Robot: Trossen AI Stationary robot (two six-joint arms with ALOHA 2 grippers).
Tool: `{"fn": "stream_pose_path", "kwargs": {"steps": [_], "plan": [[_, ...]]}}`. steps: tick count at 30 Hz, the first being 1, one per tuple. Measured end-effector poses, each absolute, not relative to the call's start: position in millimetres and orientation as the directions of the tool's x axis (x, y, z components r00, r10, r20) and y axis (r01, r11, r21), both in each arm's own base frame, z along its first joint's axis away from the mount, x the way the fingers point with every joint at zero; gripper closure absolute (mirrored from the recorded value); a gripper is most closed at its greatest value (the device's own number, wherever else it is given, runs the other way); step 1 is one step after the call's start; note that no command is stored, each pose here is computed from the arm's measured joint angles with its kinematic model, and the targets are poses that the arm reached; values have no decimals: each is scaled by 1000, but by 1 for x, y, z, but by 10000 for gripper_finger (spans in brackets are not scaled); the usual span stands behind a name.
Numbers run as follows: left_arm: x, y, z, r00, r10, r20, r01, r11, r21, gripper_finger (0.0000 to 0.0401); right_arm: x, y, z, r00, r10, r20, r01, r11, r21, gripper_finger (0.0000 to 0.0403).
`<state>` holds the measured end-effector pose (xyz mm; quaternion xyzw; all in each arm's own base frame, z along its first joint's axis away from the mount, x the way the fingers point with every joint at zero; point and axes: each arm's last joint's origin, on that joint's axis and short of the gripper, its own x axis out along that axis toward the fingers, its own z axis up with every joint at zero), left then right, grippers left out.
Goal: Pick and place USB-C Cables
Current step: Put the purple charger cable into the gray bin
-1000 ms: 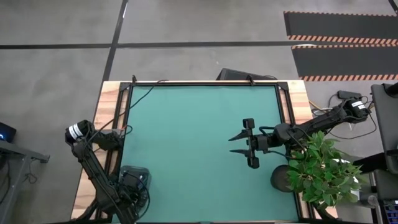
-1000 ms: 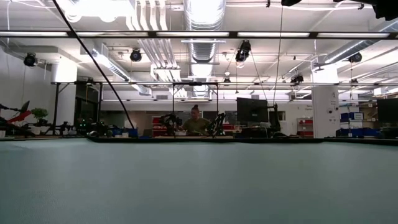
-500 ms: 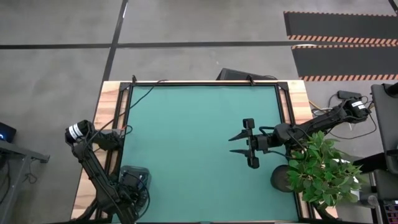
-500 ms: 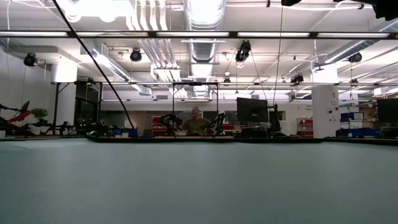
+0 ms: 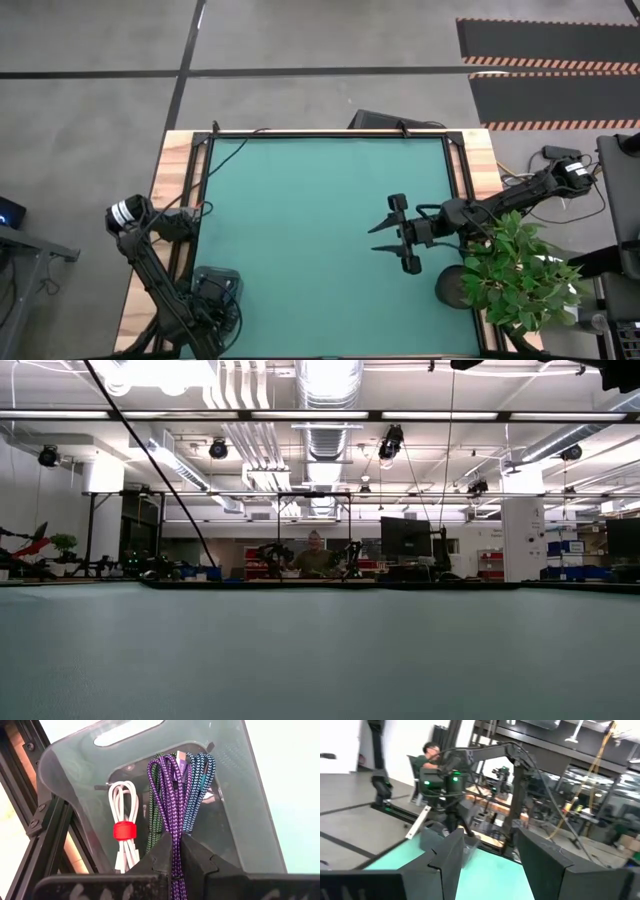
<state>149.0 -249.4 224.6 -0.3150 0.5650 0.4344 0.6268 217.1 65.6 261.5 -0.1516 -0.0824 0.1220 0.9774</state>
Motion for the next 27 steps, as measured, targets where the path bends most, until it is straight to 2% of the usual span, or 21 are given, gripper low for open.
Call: {"fn": "stream_pose_path", "kwargs": {"steps": [6,14,19,22,27], "plan": [[149,-249,224,-18,193,-981,-899,426,100,390,217,65,261,957,264,121,-223,936,-273,227],[149,-249,223,-21,198,-980,-900,424,105,390,218,63,258,981,178,82,-152,954,-259,227],[150,-248,222,-22,199,-980,-902,420,105,390,215,61,274,958,149,244,-91,968,-235,227],[149,-247,222,-24,202,-979,-902,419,108,390,214,59,279,954,67,291,6,970,-243,227],[150,-247,221,-26,205,-979,-902,417,111,390,215,49,279,947,-157,279,231,939,-254,227]]}}
